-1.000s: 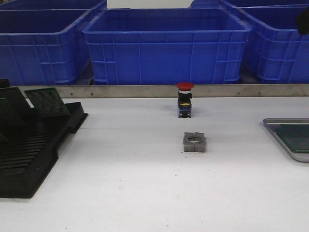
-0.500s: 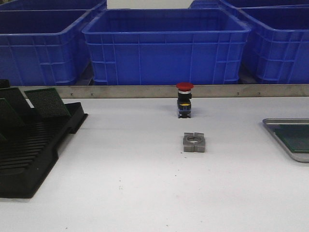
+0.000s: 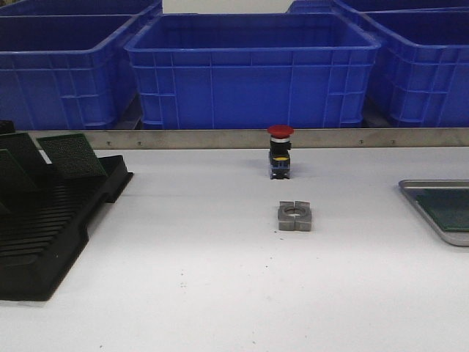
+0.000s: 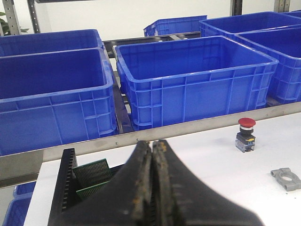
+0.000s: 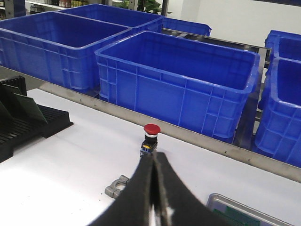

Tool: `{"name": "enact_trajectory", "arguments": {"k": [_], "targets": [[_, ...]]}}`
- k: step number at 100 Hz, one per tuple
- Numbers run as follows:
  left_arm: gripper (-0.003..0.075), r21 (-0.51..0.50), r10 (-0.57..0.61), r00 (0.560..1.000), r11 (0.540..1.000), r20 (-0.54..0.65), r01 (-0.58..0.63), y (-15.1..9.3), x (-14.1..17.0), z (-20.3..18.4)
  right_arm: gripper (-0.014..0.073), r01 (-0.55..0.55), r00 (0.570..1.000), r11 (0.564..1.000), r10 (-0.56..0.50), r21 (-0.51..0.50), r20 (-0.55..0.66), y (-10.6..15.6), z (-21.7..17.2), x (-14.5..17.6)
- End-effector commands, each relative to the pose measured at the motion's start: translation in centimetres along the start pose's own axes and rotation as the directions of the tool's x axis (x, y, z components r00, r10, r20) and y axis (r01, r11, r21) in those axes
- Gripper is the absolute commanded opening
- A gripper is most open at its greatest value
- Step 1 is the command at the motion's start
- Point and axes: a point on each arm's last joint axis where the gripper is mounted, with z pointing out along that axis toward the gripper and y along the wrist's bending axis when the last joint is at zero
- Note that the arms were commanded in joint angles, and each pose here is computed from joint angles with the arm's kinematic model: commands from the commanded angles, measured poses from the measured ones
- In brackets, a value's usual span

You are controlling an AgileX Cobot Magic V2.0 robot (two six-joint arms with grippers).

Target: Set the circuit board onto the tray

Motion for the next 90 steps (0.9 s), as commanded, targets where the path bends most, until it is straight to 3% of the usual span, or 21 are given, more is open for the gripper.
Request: {"name": "enact_trajectory", "arguments": {"k": [1, 75, 90], "targets": [[-0.0017, -0.027, -0.041, 0.998, 0.999, 0.040, 0.042, 0.22, -0.85, -0.08, -0.0059, -0.003, 0.999, 0.999, 0.002, 0.036, 0.039, -0.38, -0.05, -1.01], [-0.0017, -0.027, -0.042, 0.998, 0.999, 0.038, 0.043, 0.23, -0.78, -0.07, -0.0059, -0.003, 0.999, 0.999, 0.002, 0.042, 0.042, -0.43, -0.05, -1.04], [-0.0017, -0.107, 0.034, 0.999, 0.994, 0.033, -0.030, 0.95, -0.62, -0.08, -0.0059, -0.003, 0.999, 0.999, 0.002, 0.042, 0.042, -0.43, -0.05, -1.04]]}}
